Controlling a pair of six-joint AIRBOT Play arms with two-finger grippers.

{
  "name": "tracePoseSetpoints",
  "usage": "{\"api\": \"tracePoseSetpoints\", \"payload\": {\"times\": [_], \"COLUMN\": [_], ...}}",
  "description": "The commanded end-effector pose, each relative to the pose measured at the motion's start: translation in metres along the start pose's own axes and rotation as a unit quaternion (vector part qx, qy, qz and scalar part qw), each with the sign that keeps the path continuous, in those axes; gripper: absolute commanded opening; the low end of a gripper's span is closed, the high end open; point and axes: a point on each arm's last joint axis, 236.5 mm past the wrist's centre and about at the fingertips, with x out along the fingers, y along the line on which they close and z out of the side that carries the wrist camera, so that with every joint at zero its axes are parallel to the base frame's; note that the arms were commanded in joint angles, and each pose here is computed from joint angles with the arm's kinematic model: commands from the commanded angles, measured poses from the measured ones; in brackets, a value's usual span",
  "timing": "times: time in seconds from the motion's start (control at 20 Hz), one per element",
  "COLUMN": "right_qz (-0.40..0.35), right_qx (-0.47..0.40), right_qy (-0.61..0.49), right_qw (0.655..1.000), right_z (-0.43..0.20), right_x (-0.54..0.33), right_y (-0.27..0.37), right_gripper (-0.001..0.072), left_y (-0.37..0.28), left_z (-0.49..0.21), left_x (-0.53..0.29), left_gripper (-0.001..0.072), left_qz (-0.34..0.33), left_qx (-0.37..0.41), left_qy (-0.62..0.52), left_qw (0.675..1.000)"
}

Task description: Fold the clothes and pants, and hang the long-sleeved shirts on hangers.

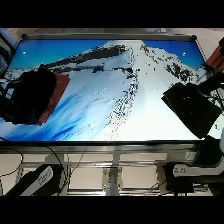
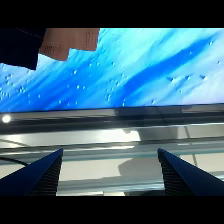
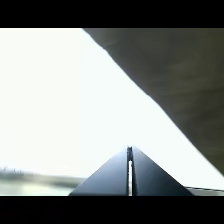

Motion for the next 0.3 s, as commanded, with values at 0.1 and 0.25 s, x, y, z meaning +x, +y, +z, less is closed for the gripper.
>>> {"api": "tracePoseSetpoints", "payload": {"times": [0.1, 0.25], "right_qz": [0.015, 0.001], "right_qx": [-0.159, -0.209], "right_qy": [0.088, 0.104], "right_qw": [0.983, 0.972], "right_z": [-0.061, -0.081], "right_x": [0.070, 0.093], "right_y": [0.110, 0.134], "right_gripper": [0.0024, 0.0024], "left_y": [0.000, 0.000], "left_z": [0.000, 0.000], "left_x": [0.000, 0.000], "left_gripper": [0.0681, 0.0682], "left_qz": [0.000, 0.000], "left_qx": [0.000, 0.000], "left_qy": [0.000, 0.000], "left_qw": [1.000, 1.000]}}
